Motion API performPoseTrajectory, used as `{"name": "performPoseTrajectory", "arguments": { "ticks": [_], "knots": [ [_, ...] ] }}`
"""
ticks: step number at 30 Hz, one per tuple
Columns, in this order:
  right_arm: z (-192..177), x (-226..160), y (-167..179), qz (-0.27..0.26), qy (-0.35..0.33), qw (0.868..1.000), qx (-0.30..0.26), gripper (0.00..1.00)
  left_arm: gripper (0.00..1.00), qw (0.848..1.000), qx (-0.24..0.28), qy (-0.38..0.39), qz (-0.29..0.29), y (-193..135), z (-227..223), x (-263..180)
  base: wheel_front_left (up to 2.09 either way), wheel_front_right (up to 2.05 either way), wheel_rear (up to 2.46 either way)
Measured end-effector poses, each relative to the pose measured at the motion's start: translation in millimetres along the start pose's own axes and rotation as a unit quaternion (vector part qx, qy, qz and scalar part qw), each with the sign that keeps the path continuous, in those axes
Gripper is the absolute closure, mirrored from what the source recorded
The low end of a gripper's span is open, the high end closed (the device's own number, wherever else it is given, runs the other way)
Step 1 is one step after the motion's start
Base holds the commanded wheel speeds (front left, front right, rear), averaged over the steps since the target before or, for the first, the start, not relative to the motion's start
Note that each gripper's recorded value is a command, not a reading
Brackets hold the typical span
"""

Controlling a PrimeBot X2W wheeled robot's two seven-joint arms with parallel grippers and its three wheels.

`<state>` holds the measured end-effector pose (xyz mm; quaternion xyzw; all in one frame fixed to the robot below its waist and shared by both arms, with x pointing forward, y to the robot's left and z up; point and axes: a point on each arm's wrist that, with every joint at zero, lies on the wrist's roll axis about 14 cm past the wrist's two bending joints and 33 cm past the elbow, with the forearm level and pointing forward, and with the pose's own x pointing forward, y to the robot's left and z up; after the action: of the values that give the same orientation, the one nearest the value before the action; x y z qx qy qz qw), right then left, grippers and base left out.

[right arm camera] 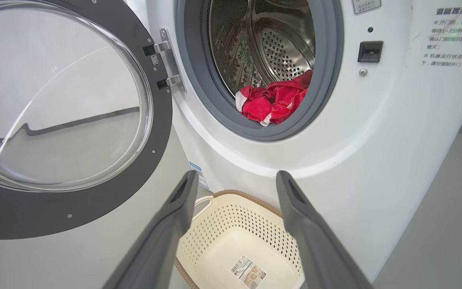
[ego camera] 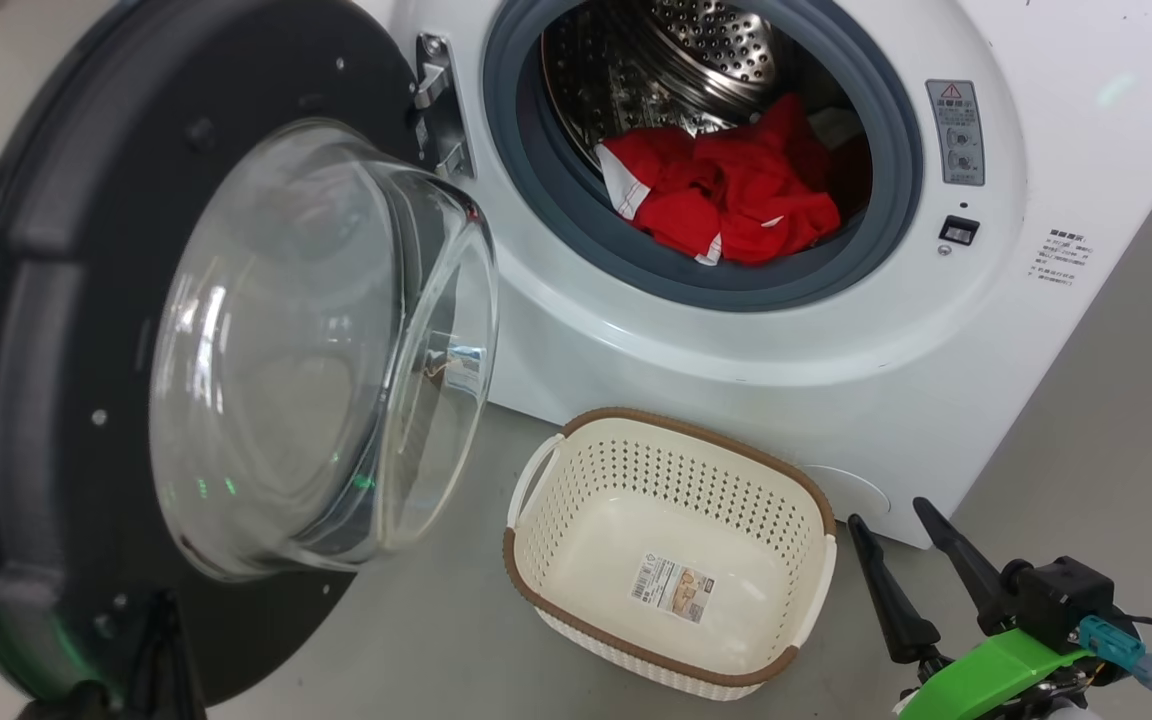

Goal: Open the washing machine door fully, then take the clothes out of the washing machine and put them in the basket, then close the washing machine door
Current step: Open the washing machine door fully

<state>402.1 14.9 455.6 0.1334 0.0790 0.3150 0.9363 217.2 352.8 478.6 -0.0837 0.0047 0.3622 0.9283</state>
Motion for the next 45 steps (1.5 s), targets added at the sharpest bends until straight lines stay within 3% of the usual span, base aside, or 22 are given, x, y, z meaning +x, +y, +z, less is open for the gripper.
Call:
{"name": "performPoseTrajectory", "arguments": {
  "ticks": [19, 45],
  "knots": [
    [-2, 2, -19, -0.018, 0.000, 1.000, 0.001, 0.00, 1.00, 0.995, 0.021, -0.026, 0.093, 55, 23, 40, 0.00, 0.00, 0.00],
    [-6, 1, -44, -0.045, 0.001, 0.999, 0.005, 0.00, 1.00, 0.988, 0.081, -0.044, 0.121, 86, 49, 87, 0.00, 0.00, 0.00]
  ]
}}
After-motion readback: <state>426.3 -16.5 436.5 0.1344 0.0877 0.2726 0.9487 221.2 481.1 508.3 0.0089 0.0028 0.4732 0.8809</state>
